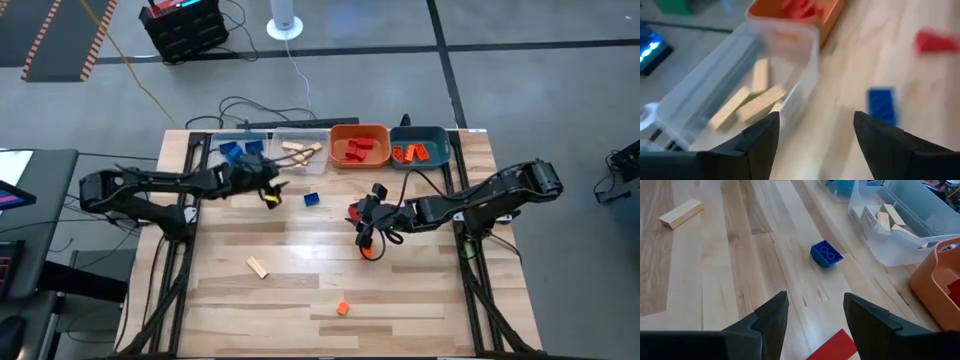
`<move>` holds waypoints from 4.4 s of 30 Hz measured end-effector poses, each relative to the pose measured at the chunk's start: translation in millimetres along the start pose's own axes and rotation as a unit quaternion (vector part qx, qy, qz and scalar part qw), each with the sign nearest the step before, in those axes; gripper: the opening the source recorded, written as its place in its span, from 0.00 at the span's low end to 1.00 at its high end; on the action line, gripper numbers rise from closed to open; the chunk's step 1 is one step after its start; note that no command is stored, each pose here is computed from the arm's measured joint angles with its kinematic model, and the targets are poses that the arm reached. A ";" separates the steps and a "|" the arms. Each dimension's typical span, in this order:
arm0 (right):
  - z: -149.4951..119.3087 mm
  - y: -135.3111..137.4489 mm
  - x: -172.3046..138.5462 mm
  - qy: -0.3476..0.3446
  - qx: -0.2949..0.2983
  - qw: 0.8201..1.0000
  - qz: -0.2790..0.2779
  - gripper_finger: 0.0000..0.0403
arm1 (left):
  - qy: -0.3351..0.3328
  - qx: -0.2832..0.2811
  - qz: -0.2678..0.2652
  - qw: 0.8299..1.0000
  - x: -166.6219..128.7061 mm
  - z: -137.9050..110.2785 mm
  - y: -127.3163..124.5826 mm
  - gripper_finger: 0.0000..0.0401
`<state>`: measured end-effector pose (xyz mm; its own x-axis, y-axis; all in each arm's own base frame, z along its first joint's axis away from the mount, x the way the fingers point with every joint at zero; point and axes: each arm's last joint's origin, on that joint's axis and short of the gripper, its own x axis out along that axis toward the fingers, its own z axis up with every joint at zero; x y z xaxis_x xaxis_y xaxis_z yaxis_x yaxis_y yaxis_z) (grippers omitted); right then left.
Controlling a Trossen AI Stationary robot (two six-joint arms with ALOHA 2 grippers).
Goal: Sort blocks
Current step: Put the red block into the orange bin
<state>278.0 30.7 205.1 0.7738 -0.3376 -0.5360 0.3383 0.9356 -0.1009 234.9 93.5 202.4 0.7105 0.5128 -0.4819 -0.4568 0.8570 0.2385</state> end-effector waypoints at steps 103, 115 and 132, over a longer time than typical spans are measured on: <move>-76.4 -18.5 76.3 0.090 0.142 0.979 -0.115 0.51 | -0.166 -0.013 -0.066 0.984 -45.8 30.6 -91.5 0.62; -50.5 -23.1 53.8 0.082 0.117 0.989 -0.044 0.39 | -0.166 -0.018 -0.068 0.984 -46.2 30.6 -92.0 0.62; 7.4 -192.3 70.8 0.079 0.160 0.970 -0.168 0.42 | -0.174 -0.024 -0.068 0.982 -46.4 32.3 -91.3 0.62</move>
<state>271.6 -173.9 192.7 0.5084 -0.5737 -0.6421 0.7252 0.6874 -0.0400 260.9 -6.9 230.2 0.9023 0.3883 -0.1873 -0.3650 0.9193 0.1473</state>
